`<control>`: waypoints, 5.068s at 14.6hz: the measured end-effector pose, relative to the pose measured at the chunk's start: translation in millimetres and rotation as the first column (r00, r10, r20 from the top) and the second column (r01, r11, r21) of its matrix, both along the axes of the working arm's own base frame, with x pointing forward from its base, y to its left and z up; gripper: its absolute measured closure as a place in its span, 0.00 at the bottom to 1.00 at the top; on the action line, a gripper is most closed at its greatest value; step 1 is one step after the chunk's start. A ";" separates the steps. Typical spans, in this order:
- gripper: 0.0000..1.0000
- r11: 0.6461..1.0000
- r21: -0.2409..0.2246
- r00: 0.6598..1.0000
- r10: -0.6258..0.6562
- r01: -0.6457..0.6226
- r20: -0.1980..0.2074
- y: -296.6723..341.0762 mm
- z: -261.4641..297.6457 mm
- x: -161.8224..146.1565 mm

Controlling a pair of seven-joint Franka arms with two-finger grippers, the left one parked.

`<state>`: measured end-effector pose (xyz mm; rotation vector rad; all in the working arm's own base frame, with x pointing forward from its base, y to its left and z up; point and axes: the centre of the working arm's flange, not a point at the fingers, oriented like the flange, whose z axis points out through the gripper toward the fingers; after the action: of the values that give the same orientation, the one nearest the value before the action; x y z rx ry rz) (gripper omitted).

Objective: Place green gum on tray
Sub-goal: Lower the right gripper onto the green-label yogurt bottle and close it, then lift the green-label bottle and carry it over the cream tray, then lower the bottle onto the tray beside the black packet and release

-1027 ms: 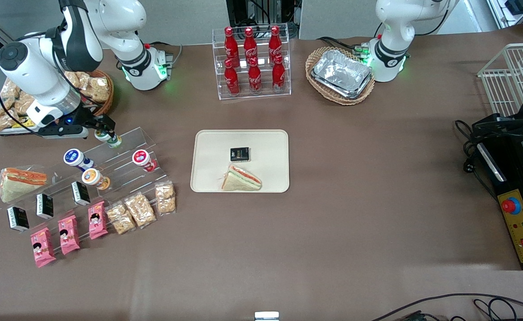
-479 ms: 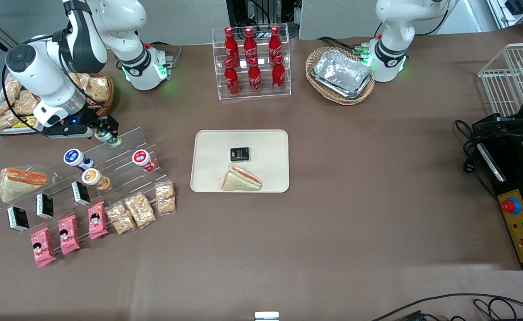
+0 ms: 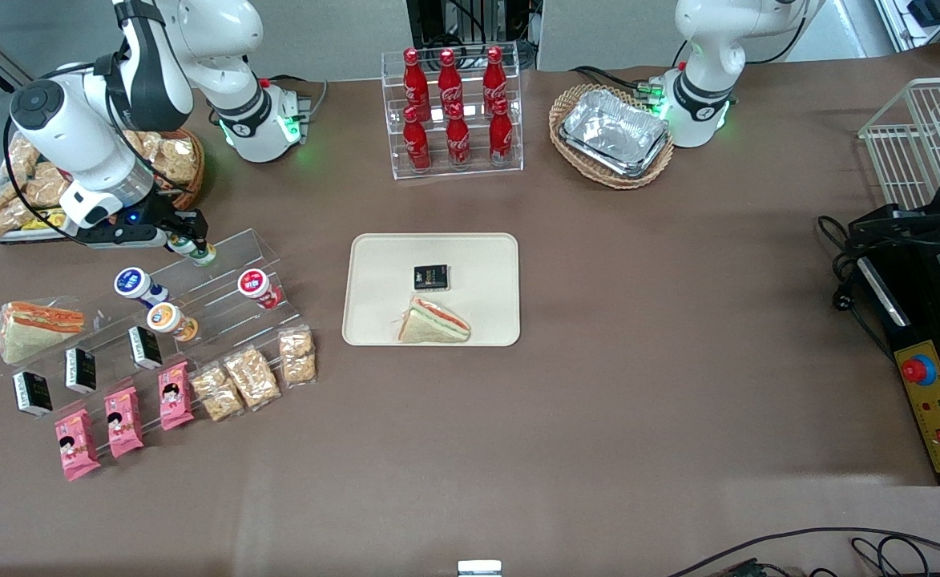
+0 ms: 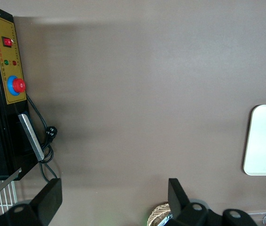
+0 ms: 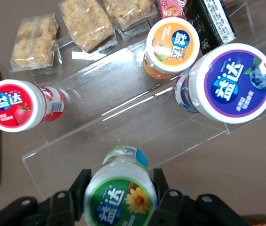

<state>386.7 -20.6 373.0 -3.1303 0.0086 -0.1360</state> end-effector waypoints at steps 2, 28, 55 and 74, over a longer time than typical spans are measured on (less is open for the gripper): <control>0.41 1.000 0.000 1.000 -0.001 0.001 0.001 -0.1 0.2 0.1; 0.41 0.942 -0.018 0.931 -0.333 0.334 -0.152 251.7 228.0 36.1; 0.41 0.881 0.070 0.883 -0.467 0.469 -0.036 321.2 -120.1 -25.6; 0.00 0.871 0.095 0.876 -0.481 0.482 -0.027 315.4 -122.1 -26.3</control>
<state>360.5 294.8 250.9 -2.9531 0.7752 -0.1277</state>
